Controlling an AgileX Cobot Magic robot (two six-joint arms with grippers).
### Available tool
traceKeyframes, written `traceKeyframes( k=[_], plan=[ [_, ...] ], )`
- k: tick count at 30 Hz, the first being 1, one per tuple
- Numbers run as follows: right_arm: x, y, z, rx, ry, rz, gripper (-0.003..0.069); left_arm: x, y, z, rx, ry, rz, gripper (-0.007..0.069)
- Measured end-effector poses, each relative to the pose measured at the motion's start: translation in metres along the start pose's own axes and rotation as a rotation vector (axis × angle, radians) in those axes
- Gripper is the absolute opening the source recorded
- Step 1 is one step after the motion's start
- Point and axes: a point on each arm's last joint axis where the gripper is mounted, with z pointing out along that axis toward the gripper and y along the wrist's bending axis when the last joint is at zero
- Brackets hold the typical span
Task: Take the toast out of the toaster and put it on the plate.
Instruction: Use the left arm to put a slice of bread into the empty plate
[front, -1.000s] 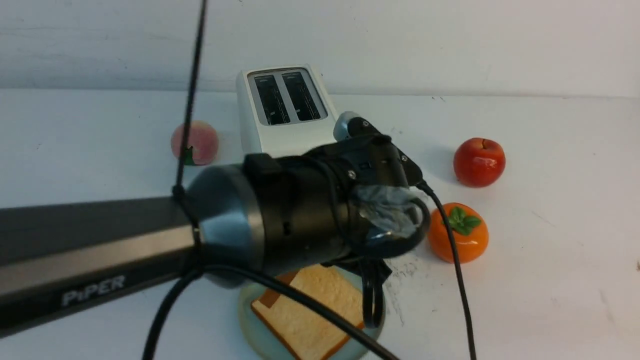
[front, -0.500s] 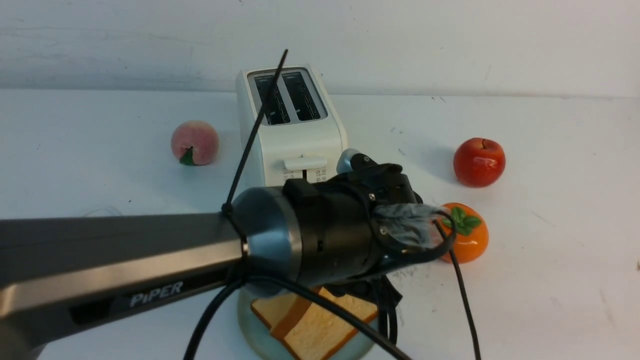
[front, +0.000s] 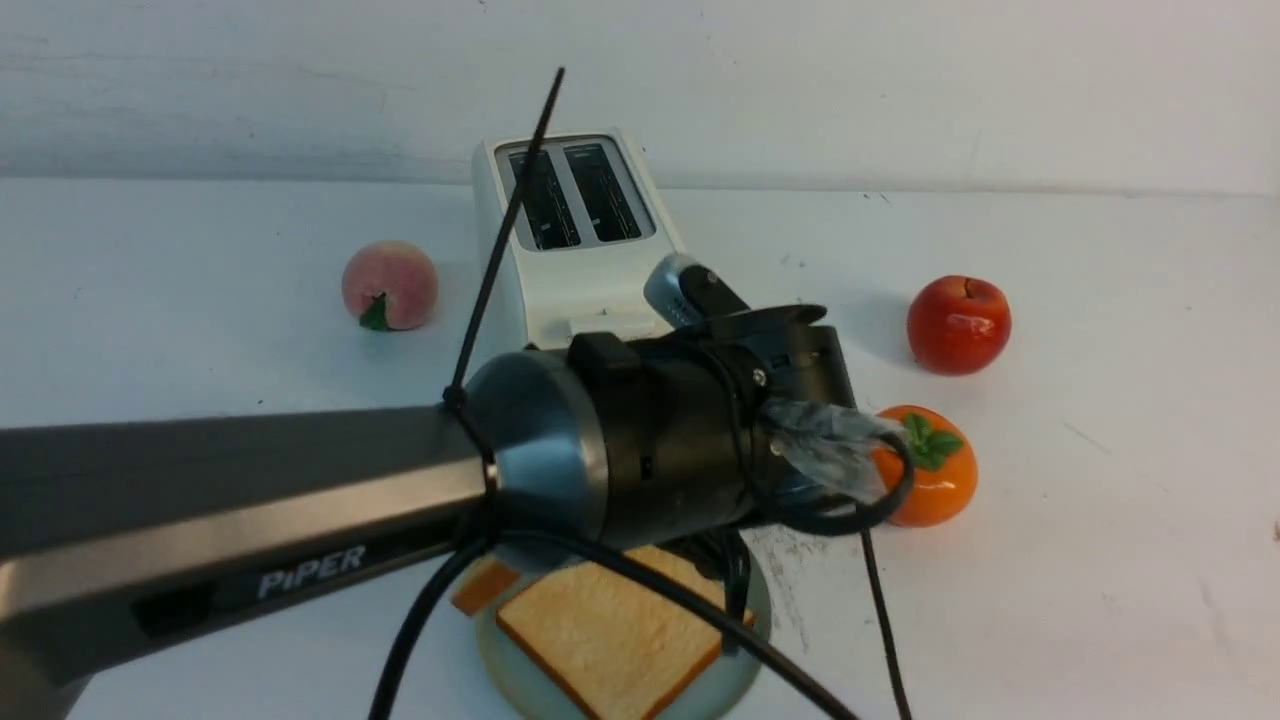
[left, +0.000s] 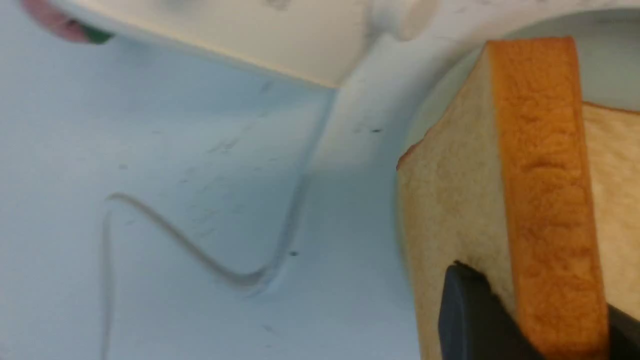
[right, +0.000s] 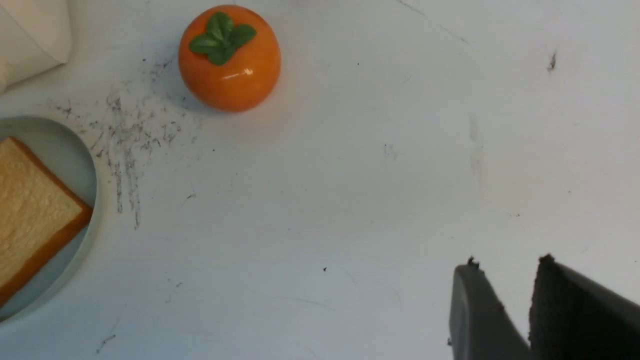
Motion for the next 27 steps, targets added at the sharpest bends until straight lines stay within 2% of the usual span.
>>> traceKeyframes(
  k=[2,5,12,23,26,27],
  plan=[
    [0.0,0.0,0.0,-0.001,0.0,0.0,0.0179,-0.005,0.007,-0.004,-0.042,-0.031,0.004,0.0121],
    [0.0,0.0,0.0,0.0,0.0,0.0,0.0181,-0.006,0.007,-0.004,-0.036,-0.027,-0.003,0.0121],
    [0.0,0.0,0.0,0.0,0.0,0.0,0.0185,-0.004,0.008,0.013,0.081,0.046,-0.093,0.0121],
    [0.0,0.0,0.0,0.0,0.0,0.0,0.019,-0.008,-0.01,0.038,0.138,0.044,-0.089,0.0121],
    [0.0,0.0,0.0,0.0,0.0,0.0,0.0191,-0.009,-0.012,0.038,0.16,0.039,-0.098,0.0138],
    [0.0,0.0,0.0,0.0,0.0,0.0,0.0193,-0.01,-0.013,0.038,0.177,0.029,-0.103,0.0167]
  ],
)
